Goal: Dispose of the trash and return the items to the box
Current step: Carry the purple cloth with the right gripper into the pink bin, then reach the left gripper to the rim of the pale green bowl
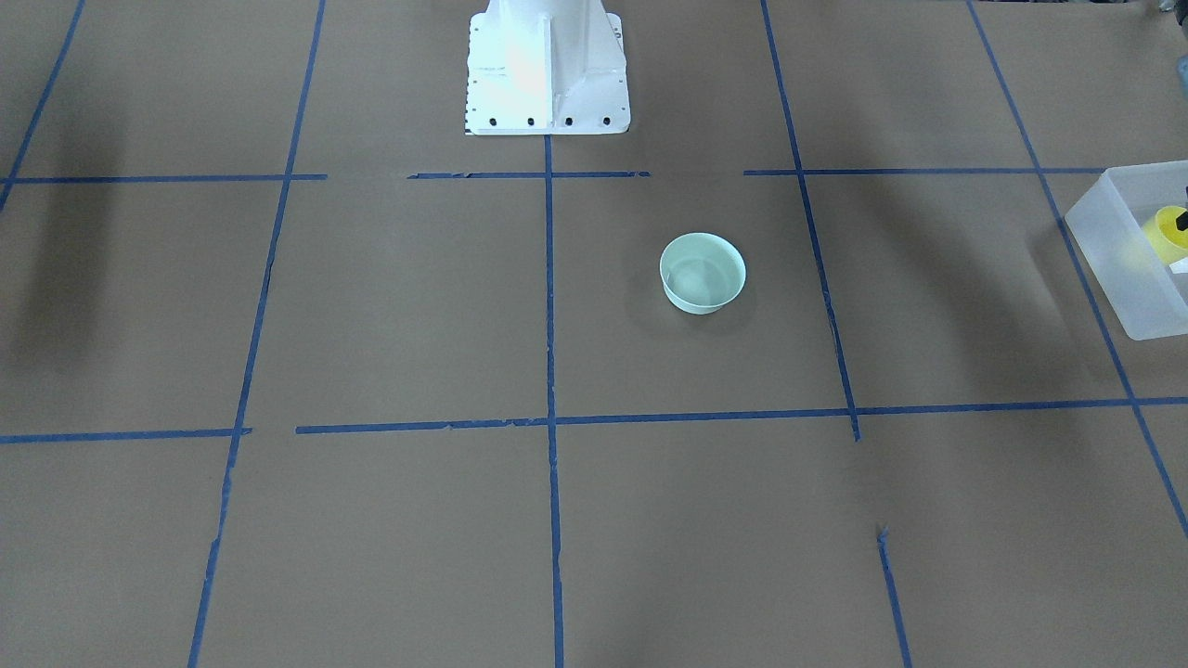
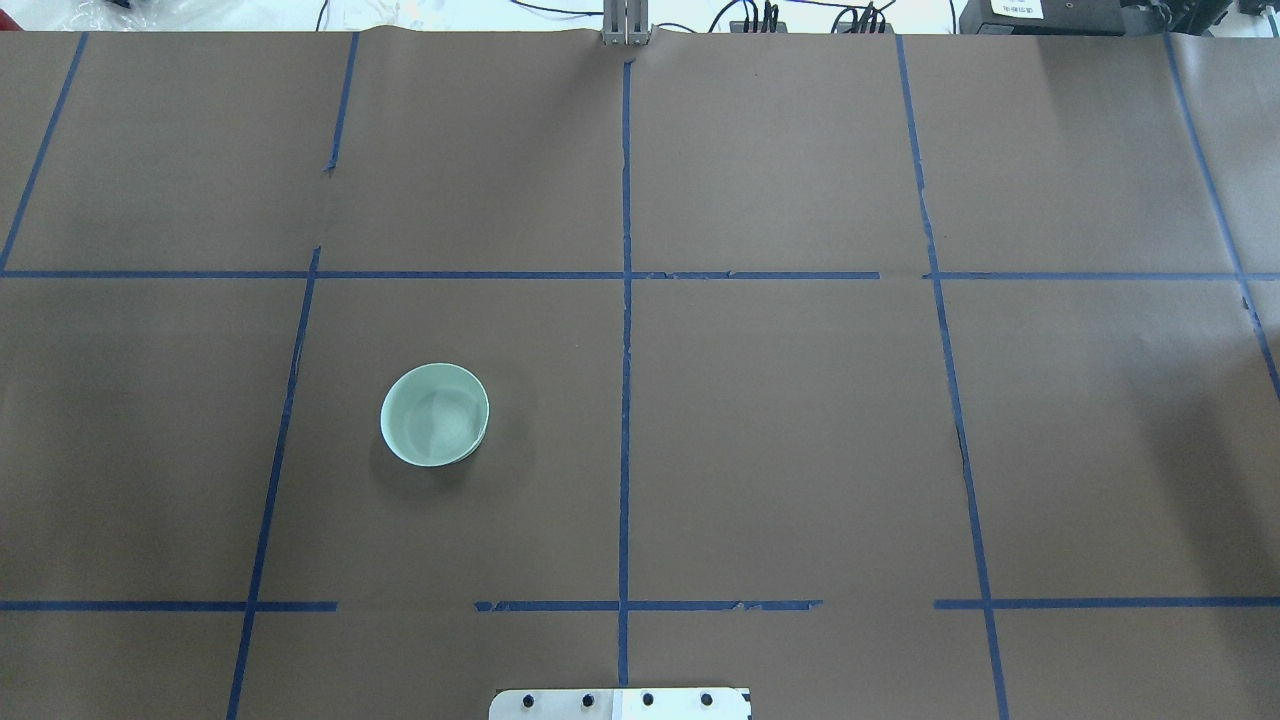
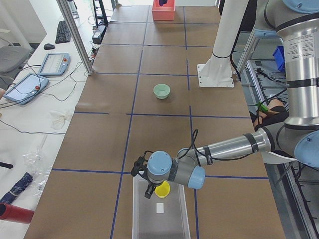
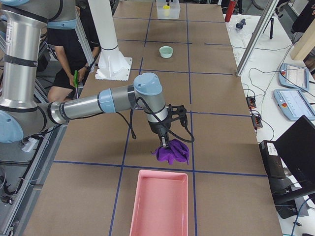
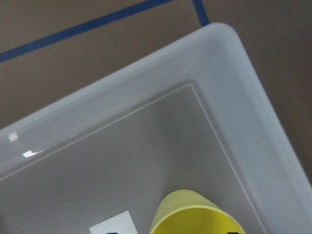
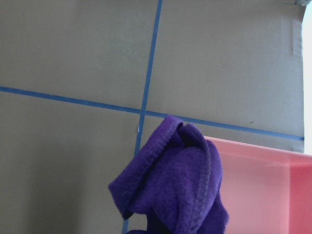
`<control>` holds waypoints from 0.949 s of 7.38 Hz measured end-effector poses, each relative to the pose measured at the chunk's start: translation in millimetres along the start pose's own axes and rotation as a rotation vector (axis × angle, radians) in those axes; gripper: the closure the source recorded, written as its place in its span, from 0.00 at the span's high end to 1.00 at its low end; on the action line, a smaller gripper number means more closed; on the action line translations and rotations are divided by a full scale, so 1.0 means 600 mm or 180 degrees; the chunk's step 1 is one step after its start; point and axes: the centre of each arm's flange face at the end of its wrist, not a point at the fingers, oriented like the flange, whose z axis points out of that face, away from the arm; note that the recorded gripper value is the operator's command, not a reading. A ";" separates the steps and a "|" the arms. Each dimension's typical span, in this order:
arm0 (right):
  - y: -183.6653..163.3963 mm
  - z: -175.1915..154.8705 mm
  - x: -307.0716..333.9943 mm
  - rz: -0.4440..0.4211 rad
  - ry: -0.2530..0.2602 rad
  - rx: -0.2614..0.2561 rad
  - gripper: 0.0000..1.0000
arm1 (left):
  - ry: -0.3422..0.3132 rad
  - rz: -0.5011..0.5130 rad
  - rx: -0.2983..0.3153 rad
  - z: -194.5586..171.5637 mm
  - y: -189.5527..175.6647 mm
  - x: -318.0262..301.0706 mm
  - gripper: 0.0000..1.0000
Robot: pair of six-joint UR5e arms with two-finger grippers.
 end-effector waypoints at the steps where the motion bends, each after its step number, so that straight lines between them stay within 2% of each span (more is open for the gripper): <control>1: 0.001 0.001 0.016 -0.0099 0.0146 -0.0013 0.00 | -0.0019 -0.0098 0.0119 -0.036 -0.038 0.031 1.00; 3: 0.003 0.028 0.077 -0.0313 0.0346 -0.0137 0.00 | -0.0019 -0.0404 0.0344 -0.096 -0.100 0.088 1.00; 5: 0.019 0.103 0.161 -0.0281 0.0338 -0.0369 0.00 | 0.0071 -0.0631 0.0478 -0.126 -0.155 0.153 1.00; 6: 0.041 0.162 0.201 -0.0220 0.0303 -0.0454 0.60 | 0.0152 -0.0708 0.0478 -0.123 -0.183 0.193 1.00; 7: 0.067 0.217 0.231 -0.0172 0.0246 -0.0495 1.00 | 0.0263 -0.0780 0.0454 -0.106 -0.209 0.238 1.00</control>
